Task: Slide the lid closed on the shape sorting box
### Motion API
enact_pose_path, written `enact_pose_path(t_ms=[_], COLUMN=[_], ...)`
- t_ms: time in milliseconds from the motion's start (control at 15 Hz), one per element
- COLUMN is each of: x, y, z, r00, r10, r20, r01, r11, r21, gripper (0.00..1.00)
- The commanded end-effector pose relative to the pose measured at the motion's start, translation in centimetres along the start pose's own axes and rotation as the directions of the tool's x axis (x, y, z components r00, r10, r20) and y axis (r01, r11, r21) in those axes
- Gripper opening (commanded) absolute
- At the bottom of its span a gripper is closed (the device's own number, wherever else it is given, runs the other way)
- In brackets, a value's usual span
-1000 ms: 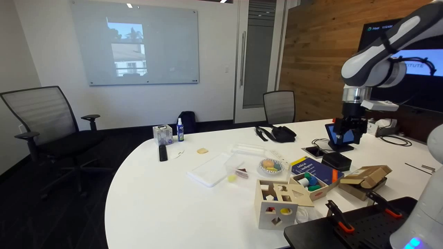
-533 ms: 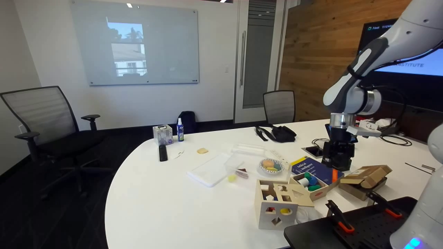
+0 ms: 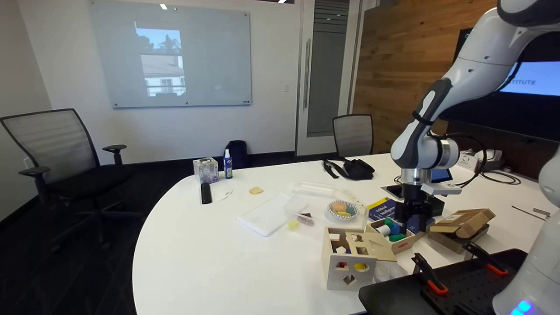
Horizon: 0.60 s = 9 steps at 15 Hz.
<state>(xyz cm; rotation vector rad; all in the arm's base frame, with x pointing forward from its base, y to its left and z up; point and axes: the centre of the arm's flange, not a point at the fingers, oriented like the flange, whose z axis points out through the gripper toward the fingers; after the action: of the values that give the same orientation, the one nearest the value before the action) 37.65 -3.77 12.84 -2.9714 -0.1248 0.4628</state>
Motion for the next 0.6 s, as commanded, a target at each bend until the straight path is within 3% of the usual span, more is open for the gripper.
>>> enact_pose_path(t_ms=[0, 533], x=[2.4, 2.9], y=[-0.9, -1.2], z=[2.7, 4.6], r00=[1.0, 0.998], r10=[-0.013, -0.025], r20=[0.009, 0.051], r01=[0.012, 0.021], r11=[0.999, 0.998], r21=[0.034, 0.061], gripper=[1.0, 1.0])
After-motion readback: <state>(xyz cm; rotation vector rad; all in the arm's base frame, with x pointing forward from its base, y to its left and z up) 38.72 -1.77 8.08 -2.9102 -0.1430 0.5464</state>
